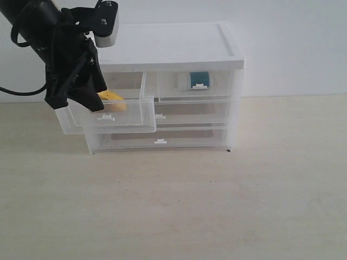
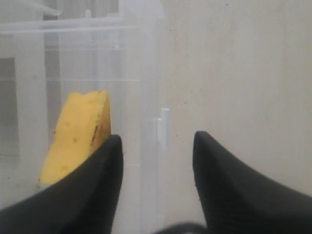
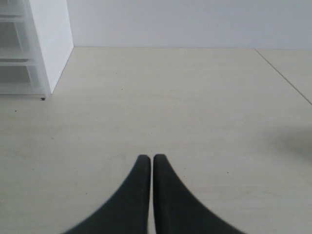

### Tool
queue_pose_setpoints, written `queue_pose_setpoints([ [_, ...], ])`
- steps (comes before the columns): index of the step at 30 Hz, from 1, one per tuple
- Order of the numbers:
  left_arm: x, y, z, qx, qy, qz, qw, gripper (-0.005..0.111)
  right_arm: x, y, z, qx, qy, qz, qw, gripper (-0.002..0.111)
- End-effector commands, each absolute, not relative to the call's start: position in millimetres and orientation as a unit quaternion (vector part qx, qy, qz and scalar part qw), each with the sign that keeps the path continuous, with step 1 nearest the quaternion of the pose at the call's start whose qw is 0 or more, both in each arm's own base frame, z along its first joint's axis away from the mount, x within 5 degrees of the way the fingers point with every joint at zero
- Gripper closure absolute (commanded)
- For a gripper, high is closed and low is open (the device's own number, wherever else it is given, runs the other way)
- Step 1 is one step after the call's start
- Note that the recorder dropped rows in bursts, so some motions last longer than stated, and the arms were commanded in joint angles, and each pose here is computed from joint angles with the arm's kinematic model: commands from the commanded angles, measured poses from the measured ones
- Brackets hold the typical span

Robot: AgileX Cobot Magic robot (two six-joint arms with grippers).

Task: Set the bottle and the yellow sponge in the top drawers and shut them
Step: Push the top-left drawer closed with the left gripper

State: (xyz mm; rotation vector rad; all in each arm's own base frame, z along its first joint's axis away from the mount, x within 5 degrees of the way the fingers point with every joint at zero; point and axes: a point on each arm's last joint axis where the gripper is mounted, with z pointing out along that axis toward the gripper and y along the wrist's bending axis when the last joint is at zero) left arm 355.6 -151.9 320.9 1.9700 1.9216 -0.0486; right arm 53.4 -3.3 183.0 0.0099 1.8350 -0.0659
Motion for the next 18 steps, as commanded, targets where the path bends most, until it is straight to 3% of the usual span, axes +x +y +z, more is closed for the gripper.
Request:
queue_pose_setpoints([
  [1,361.0,-154.5,305.4,0.707,0.686,-0.023,0.172,0.065,53.5,-3.3,182.4,0.005,0.791,-0.029,0.611,0.108],
  [6,364.1,-155.7,298.6,0.711,0.683,-0.025,0.166,0.071,53.5,-3.3,182.4,0.005,0.791,-0.029,0.611,0.108],
  [9,366.4,-155.8,296.3,0.714,0.68,-0.019,0.167,0.098,53.5,-3.3,182.4,0.005,0.791,-0.029,0.611,0.108],
  [10,367.1,-155.3,296.3,0.715,0.678,-0.015,0.167,0.102,53.5,-3.3,182.4,0.005,0.791,-0.029,0.611,0.108],
  [18,371.0,-152.7,298.8,0.722,0.67,0.013,0.172,0.102,53.5,-3.3,182.4,0.005,0.791,-0.029,0.611,0.108],
])
